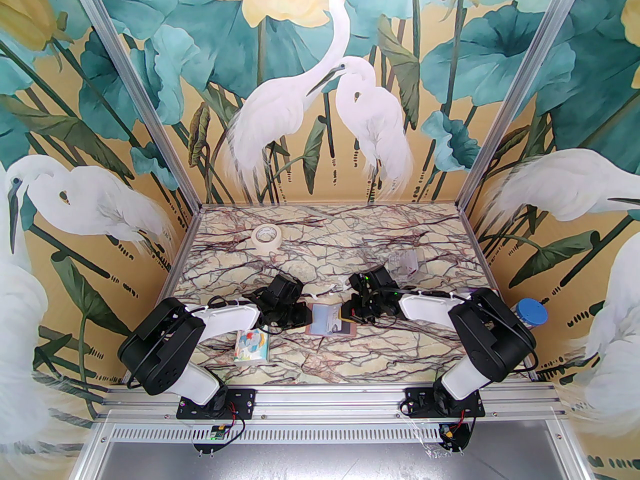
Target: Put the credit cards into the card holder
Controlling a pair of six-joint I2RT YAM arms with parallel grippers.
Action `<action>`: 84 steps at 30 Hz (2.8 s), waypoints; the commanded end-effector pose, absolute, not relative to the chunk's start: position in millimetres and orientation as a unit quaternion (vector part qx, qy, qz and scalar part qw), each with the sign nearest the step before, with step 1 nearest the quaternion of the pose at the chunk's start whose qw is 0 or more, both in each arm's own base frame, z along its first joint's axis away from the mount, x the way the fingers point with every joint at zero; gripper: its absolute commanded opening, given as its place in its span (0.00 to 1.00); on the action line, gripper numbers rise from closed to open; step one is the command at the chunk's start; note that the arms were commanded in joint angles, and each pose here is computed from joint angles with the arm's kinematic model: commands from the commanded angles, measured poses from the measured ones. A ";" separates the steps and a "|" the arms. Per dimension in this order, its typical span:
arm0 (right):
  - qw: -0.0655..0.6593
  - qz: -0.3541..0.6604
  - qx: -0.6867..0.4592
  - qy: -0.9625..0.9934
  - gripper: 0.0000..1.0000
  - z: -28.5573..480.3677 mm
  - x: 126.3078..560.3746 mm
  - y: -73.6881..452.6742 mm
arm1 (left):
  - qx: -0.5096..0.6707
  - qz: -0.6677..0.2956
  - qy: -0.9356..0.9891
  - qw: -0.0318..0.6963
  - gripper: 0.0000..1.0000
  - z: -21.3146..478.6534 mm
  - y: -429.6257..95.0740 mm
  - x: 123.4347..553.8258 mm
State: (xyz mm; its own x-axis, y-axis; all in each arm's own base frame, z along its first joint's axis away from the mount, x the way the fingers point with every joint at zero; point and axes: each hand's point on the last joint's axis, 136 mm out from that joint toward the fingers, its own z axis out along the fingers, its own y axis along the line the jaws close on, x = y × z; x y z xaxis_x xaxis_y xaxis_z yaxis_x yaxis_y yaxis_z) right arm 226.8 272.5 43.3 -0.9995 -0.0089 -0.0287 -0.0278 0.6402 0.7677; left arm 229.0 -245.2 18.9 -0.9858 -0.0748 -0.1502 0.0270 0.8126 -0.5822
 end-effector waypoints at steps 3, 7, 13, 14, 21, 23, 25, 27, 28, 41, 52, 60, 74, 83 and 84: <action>-0.001 0.418 -0.003 0.909 0.00 39.7 226.9 272.7 | -0.010 -0.285 0.956 0.071 0.13 7.6 -241.1 224.1; -0.005 0.417 -0.003 0.909 0.00 38.1 226.3 272.8 | -0.011 -0.286 0.955 0.071 0.13 7.9 -241.9 224.8; -0.006 0.416 -0.002 0.909 0.00 37.2 226.1 273.0 | -0.011 -0.287 0.955 0.071 0.13 8.0 -242.5 225.3; -0.006 0.417 -0.002 0.909 0.00 37.7 226.7 273.4 | -0.012 -0.286 0.955 0.070 0.13 7.7 -242.2 225.5; -0.008 0.412 -0.003 0.911 0.00 35.3 226.7 273.2 | -0.010 -0.286 0.956 0.068 0.13 6.3 -242.6 224.8; -0.009 0.410 -0.004 0.912 0.00 35.1 226.8 273.4 | -0.009 -0.285 0.956 0.067 0.13 5.9 -242.3 224.4; -0.011 0.409 -0.004 0.913 0.00 34.0 226.7 273.7 | -0.009 -0.285 0.956 0.068 0.13 6.6 -243.0 225.2; -0.011 0.406 -0.004 0.914 0.00 33.2 226.7 273.5 | -0.009 -0.284 0.956 0.067 0.13 6.1 -242.8 224.6; -0.011 0.404 -0.004 0.915 0.00 33.0 227.0 273.2 | -0.008 -0.284 0.956 0.067 0.13 6.2 -242.6 224.4; -0.004 0.388 -0.008 0.922 0.00 31.8 228.9 270.9 | -0.006 -0.282 0.957 0.066 0.13 6.1 -241.9 223.7; 0.004 0.370 -0.014 0.929 0.00 30.6 230.7 269.2 | -0.005 -0.280 0.958 0.066 0.13 6.0 -241.9 224.3; 0.004 0.359 -0.019 0.933 0.00 29.1 230.3 270.6 | -0.007 -0.281 0.957 0.065 0.13 4.4 -241.7 223.7; 0.002 0.352 -0.020 0.936 0.00 26.4 229.1 272.6 | -0.008 -0.282 0.957 0.062 0.13 2.4 -242.9 223.2; 0.000 0.345 -0.023 0.938 0.00 24.7 227.7 274.9 | -0.008 -0.281 0.958 0.060 0.13 0.4 -243.0 222.2; 0.000 0.344 -0.023 0.939 0.00 24.7 227.7 274.8 | -0.008 -0.281 0.958 0.061 0.13 0.5 -242.9 222.3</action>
State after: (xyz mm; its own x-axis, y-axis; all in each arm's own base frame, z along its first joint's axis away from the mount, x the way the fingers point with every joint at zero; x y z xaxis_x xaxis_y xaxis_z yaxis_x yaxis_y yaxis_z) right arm 229.0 277.2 36.8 -0.9993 -0.0338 -0.0166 -0.0359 0.7230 0.6899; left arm 229.4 -245.6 17.3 -0.9877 -0.0672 -0.1408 0.0262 0.8182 -0.5743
